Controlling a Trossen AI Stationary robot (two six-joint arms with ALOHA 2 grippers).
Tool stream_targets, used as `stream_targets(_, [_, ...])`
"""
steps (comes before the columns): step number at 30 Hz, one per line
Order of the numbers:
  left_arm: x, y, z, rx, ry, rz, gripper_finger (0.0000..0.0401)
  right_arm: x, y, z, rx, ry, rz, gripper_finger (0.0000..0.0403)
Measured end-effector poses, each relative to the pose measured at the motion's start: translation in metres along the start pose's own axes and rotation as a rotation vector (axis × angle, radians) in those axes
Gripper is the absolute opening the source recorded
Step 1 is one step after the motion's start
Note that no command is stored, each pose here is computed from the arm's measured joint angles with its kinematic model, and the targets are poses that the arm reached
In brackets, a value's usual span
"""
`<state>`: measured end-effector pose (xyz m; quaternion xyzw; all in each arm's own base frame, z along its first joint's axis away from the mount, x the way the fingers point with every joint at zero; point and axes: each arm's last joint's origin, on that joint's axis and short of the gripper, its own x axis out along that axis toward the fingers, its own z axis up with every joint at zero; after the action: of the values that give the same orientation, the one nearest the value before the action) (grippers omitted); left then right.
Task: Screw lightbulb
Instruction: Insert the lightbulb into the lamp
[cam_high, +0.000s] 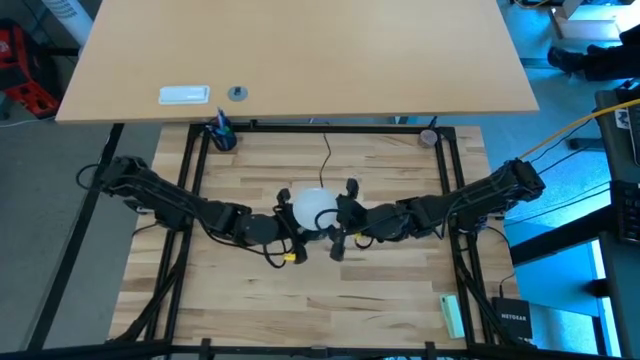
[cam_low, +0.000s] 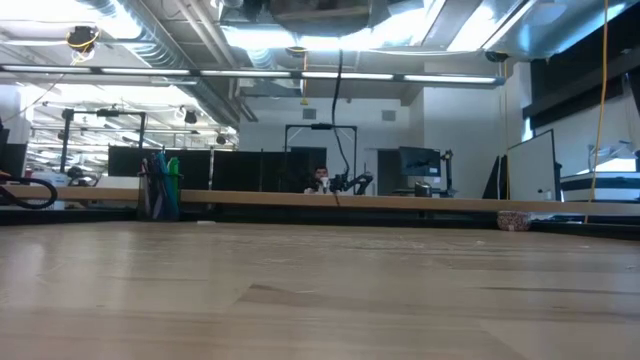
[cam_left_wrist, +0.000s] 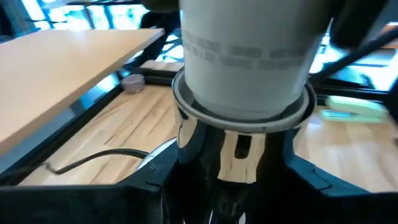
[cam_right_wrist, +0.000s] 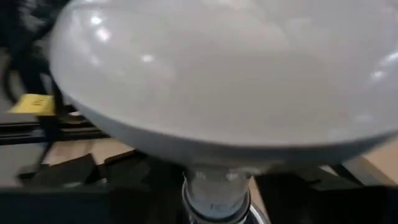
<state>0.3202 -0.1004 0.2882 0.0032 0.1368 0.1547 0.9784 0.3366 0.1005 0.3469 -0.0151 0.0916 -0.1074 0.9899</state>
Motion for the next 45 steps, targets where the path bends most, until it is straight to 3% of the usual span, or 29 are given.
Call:
stream_targets(5, [-0.008, -0.002, 0.003, 0.043, 0.025, -0.144, 0.0164, -0.023, -0.008, 0.016, 0.037, 0.002, 0.158, 0.0302])
stream_targets(9, [-0.015, 0.001, 0.007, 0.044, 0.063, -0.314, 0.0164, -0.045, -0.016, 0.021, 0.037, 0.075, 0.315, 0.0351])
stream_targets(16, [-0.015, -0.006, 0.011, 0.045, 0.034, -0.581, 0.0164, -0.039, -0.004, 0.020, -0.007, 0.039, 0.572, 0.0327])
stream_targets(24, [-0.013, -0.010, 0.008, 0.068, 0.042, -0.662, 0.0164, 0.000, 0.020, 0.002, -0.060, -0.065, 0.642, 0.0270])
stream_targets(31, [-0.012, -0.009, 0.007, 0.077, 0.051, -0.663, 0.0165, 0.009, 0.024, 0.000, -0.062, -0.115, 0.675, 0.0221])
stream_targets(35, [-0.012, -0.008, 0.006, 0.080, 0.059, -0.652, 0.0164, 0.010, 0.023, -0.001, -0.059, -0.105, 0.624, 0.0160])
stream_targets(38, [-0.011, -0.006, 0.005, 0.086, 0.060, -0.562, 0.0164, 0.009, 0.022, -0.001, -0.053, -0.086, 0.569, 0.0153])
stream_targets(41, [-0.010, -0.004, 0.003, 0.099, 0.066, -0.417, 0.0165, 0.007, 0.016, -0.002, -0.048, -0.043, 0.423, 0.0153])
stream_targets(45, [-0.007, 0.001, 0.000, 0.098, 0.043, -0.095, 0.0164, 0.008, 0.006, -0.005, -0.022, 0.009, 0.063, 0.0153])
